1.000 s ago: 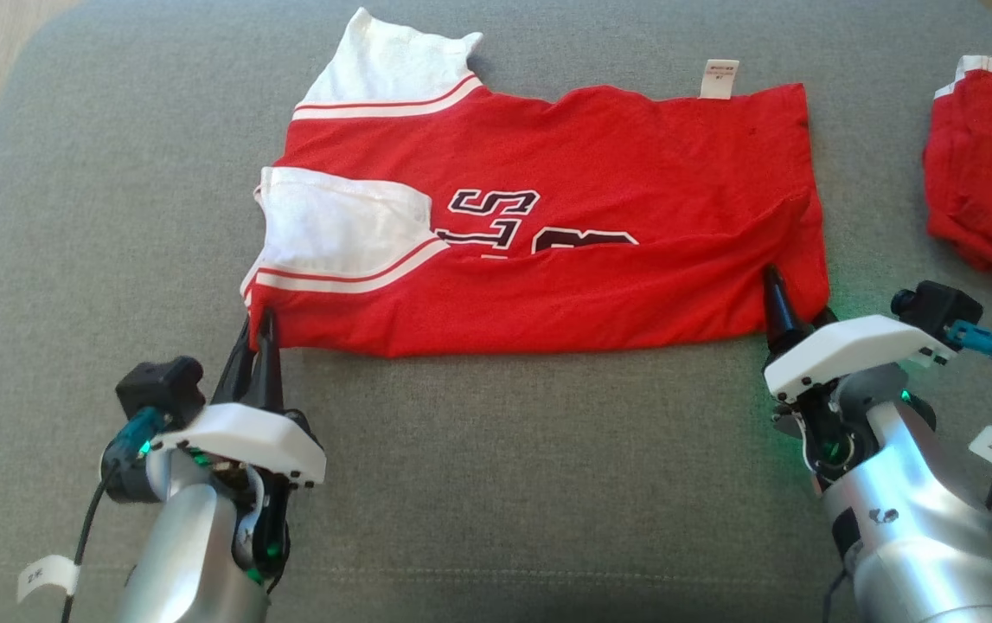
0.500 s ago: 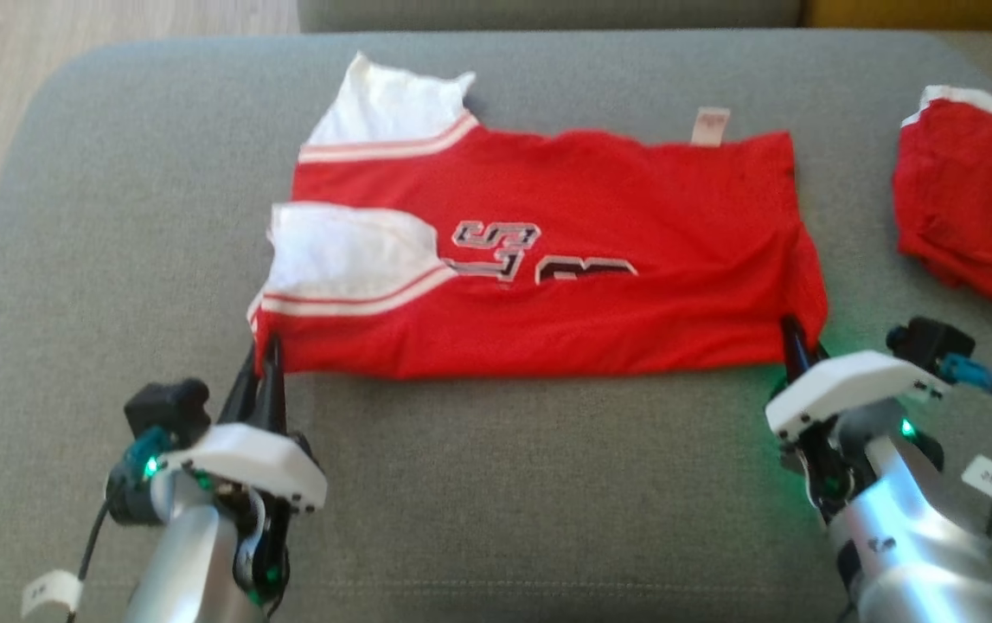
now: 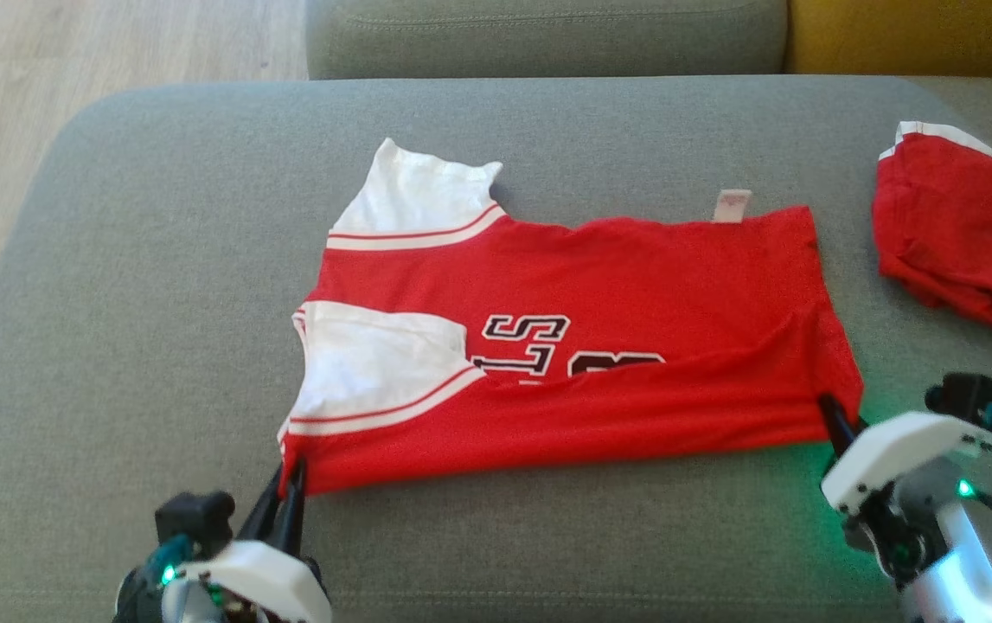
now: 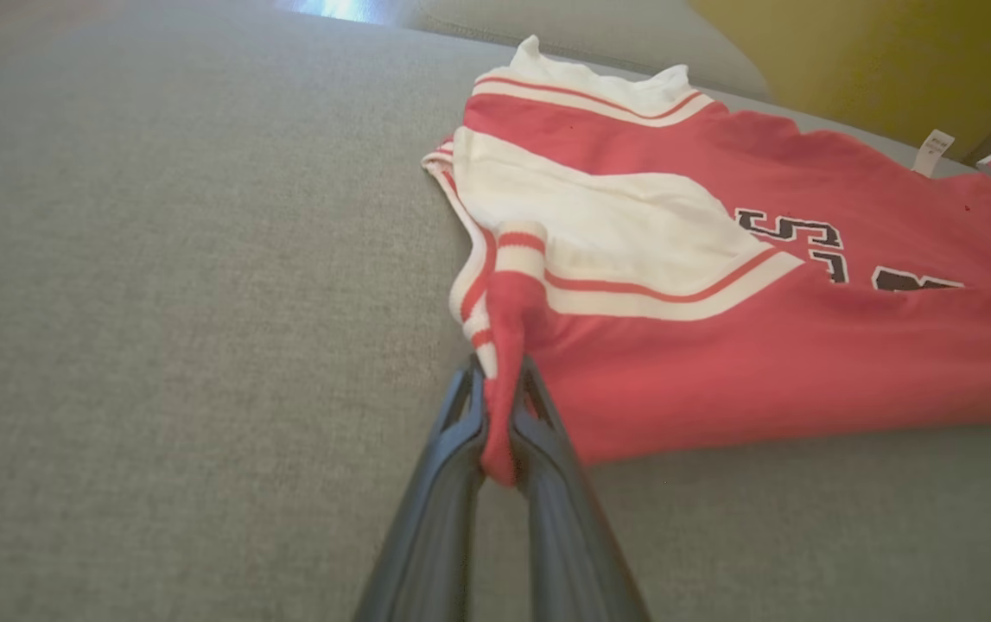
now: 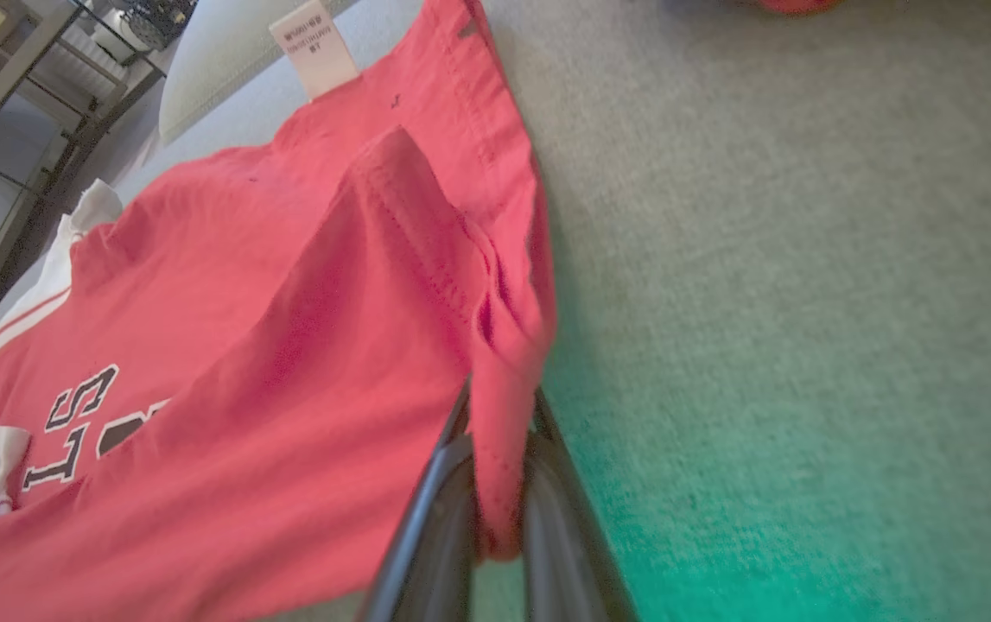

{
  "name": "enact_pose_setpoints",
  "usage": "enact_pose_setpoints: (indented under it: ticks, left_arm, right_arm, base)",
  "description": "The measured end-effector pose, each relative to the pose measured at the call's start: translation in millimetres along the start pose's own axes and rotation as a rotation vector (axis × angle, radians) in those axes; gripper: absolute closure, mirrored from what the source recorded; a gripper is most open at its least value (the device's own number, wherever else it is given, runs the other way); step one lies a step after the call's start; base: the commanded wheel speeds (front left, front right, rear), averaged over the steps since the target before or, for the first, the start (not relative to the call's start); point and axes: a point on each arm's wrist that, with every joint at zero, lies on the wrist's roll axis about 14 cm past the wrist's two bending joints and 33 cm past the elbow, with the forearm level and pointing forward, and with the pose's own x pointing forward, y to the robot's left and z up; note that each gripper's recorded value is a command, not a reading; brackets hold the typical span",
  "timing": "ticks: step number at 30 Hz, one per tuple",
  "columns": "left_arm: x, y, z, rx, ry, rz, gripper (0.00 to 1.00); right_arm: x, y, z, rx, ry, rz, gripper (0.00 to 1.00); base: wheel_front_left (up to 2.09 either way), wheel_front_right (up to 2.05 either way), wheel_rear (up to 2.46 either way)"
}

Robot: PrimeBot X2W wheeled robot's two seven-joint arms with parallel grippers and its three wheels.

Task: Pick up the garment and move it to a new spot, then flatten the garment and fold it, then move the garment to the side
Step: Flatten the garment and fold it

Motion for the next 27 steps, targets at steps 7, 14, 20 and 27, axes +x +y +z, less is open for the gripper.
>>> enact_pose_setpoints:
  ticks: [7,14,20,27]
  left_arm:
    - [-20,-12,-12,-0.004,0.045,-0.039,1.00]
    - [-29,-15,-12,-0.018,0.043,-0.034,0.17]
    - [-28,-14,1,-0.014,-0.003,-0.020,0.00]
    - [-24,-1,57,-0.050,-0.216,0.043,0.00]
  right_arm:
    - [-26,-13,-22,-0.032,0.073,-0.008,1.00]
    - [-51,-15,-24,-0.034,0.060,-0.043,0.00]
    - [-62,-15,0,-0.050,-0.021,-0.073,0.00]
    - [-70,14,45,-0.113,-0.227,-0.010,0.00]
  base:
    - [0.00,0.00,0.00]
    - [0.00,0.00,0.00]
    - [0.00,0.00,0.00]
    - [0.00,0.00,0.00]
